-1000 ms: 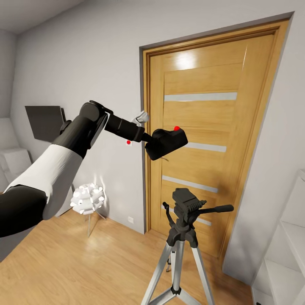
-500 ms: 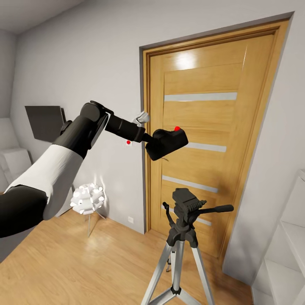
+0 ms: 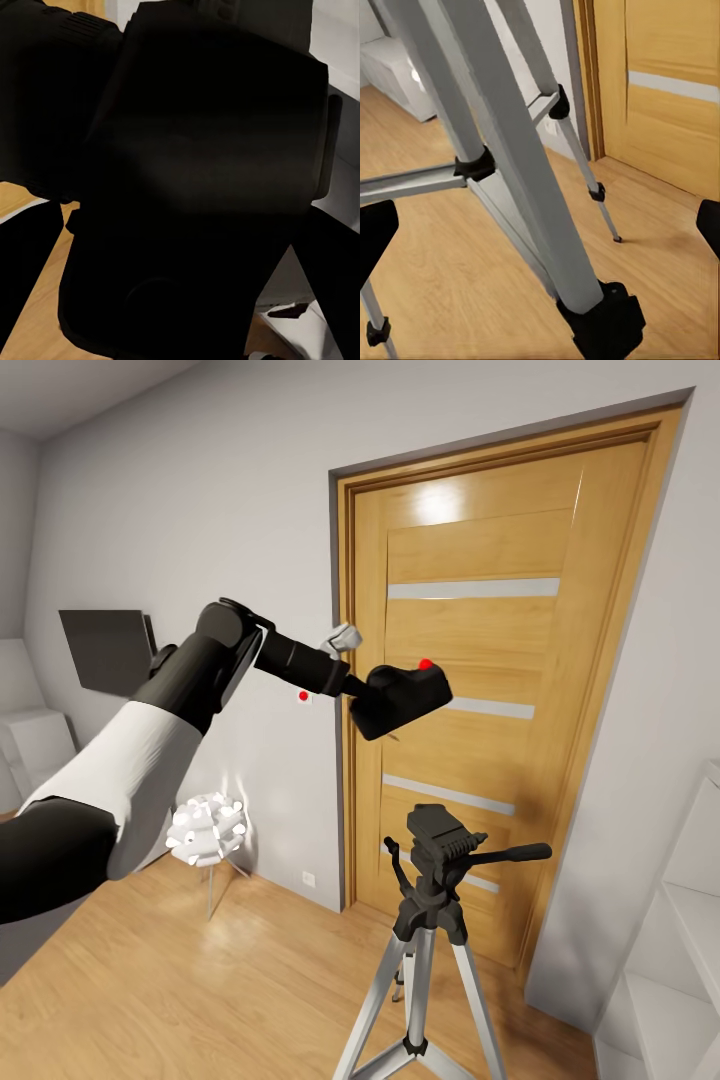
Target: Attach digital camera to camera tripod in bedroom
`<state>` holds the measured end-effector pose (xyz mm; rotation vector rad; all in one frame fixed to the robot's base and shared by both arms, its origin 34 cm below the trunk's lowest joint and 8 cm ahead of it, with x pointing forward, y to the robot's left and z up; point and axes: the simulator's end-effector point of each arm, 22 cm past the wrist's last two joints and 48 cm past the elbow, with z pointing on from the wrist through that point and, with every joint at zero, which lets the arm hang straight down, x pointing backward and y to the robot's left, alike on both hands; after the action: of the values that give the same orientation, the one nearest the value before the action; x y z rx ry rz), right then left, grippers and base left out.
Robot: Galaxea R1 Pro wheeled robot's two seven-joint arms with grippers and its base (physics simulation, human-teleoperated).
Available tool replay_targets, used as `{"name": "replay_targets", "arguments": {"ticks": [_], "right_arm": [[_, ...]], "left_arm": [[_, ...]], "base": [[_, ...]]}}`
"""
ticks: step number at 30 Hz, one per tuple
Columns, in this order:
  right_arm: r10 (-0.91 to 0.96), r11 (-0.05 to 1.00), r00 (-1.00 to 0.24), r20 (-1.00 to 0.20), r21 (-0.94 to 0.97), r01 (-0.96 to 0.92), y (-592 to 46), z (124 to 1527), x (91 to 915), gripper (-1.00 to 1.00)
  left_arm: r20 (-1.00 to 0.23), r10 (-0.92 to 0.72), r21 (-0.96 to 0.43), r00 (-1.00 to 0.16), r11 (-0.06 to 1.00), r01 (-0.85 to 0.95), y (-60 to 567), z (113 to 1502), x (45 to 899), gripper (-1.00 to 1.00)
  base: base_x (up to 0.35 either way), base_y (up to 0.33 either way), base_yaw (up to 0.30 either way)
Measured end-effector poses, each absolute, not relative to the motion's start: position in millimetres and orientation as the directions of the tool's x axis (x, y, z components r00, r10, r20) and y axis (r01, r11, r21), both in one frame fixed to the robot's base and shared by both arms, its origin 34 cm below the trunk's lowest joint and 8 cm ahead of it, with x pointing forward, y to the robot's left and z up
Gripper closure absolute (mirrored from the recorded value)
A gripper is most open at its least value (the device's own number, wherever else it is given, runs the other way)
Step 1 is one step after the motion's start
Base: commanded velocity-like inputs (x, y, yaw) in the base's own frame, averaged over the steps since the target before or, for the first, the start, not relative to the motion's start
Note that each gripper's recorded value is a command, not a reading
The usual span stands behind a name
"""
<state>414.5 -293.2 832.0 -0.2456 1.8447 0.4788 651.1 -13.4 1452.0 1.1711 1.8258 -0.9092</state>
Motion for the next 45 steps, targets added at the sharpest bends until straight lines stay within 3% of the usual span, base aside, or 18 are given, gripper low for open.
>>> {"name": "replay_targets", "arguments": {"ticks": [9,15,40,41,45], "right_arm": [[-0.039,0.895,-0.343,-0.939,0.119,-0.429,-254.8,816.5,434.6,-1.0],[-0.09,0.915,-0.293,-0.952,0.037,-0.402,-254.4,829.2,462.5,-1.0],[-0.1,0.92,-0.191,-0.976,-0.018,-0.391,-243.0,866.6,512.7,-1.0],[-0.101,0.919,-0.191,-0.976,-0.018,-0.394,-241.9,866.8,512.9,1.0],[-0.099,0.92,-0.189,-0.977,-0.017,-0.392,-241.0,867.9,514.6,1.0]], "left_arm": [[-0.879,0.387,-0.157,-0.278,0.316,0.936,-18.2,1451.9,649.0,1.0],[-0.879,0.387,-0.158,-0.278,0.314,0.936,-19.0,1451.7,648.7,1.0],[-0.868,0.389,-0.194,-0.309,0.307,0.932,-23.2,1431.0,648.0,1.0],[-0.867,0.39,-0.195,-0.31,0.306,0.932,-23.4,1430.5,647.9,1.0],[-0.867,0.39,-0.197,-0.311,0.306,0.931,-23.7,1429.4,647.8,1.0]], "base": [[0.0,0.0,0.0],[0.0,0.0,0.0],[0.0,0.0,0.0],[0.0,0.0,0.0],[0.0,0.0,0.0]]}}
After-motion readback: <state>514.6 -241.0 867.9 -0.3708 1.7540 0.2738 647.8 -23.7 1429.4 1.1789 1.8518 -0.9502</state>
